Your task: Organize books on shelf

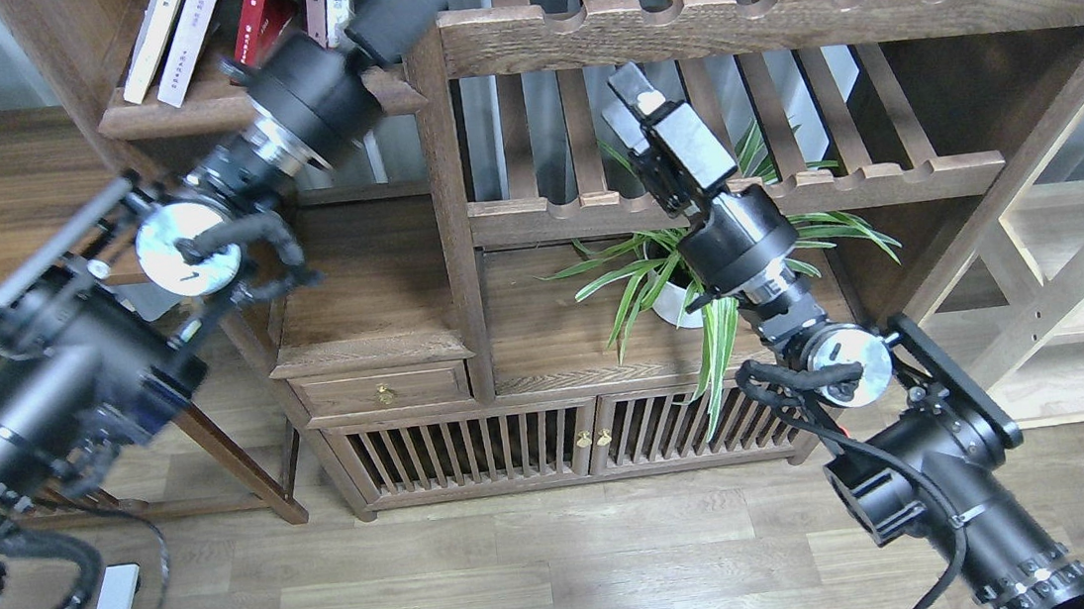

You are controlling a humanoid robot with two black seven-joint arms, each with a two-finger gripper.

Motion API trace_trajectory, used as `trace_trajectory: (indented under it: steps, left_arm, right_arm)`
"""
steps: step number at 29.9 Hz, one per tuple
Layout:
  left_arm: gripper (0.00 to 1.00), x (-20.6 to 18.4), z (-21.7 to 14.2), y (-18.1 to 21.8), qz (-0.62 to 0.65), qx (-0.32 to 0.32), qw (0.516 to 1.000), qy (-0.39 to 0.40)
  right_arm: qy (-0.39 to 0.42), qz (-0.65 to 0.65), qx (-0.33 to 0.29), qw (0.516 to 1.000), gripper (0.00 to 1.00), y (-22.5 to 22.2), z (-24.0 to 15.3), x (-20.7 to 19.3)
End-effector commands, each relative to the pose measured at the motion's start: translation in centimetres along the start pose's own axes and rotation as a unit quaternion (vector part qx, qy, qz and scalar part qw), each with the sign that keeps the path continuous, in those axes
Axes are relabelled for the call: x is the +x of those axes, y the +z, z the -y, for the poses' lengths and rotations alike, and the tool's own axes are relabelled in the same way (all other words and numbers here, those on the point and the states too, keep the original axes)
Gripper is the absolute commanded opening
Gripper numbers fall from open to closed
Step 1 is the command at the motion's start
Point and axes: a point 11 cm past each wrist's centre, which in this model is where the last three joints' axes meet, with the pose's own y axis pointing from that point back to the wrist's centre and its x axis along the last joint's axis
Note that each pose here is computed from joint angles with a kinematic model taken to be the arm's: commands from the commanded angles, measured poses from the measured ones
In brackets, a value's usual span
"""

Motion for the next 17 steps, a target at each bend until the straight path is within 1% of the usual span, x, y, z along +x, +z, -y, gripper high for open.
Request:
trace_trajectory:
  steps: [1, 5, 12, 17]
  left_arm:
    - [0.99, -0.7, 0.6, -2.4, -0.019, 0.018, 1.000, -0.011]
    - [0.99, -1.1, 1.4, -4.0, -0.034, 0.023, 0.999, -0.017]
    - [0.99, -0.3, 0.5, -5.6, -0.050, 0.027, 0.998, -0.003]
    - [0.99, -0.2, 0.2, -5.5, -0.048, 0.026, 0.999, -0.002]
  right_arm:
    - [-0.003, -0.002, -0.002, 1.000, 0.85, 0.2, 0.1, -0.1]
    - [-0.009, -0.007, -0.005, 1.000, 0.85, 0.2, 0.6, -0.5]
    - [-0.015, -0.006, -0.004, 1.000, 0.85, 0.2, 1.0, -0.8]
    - [-0.015, -0.005, -0.003, 1.000, 0.85, 0.3, 1.1, -0.8]
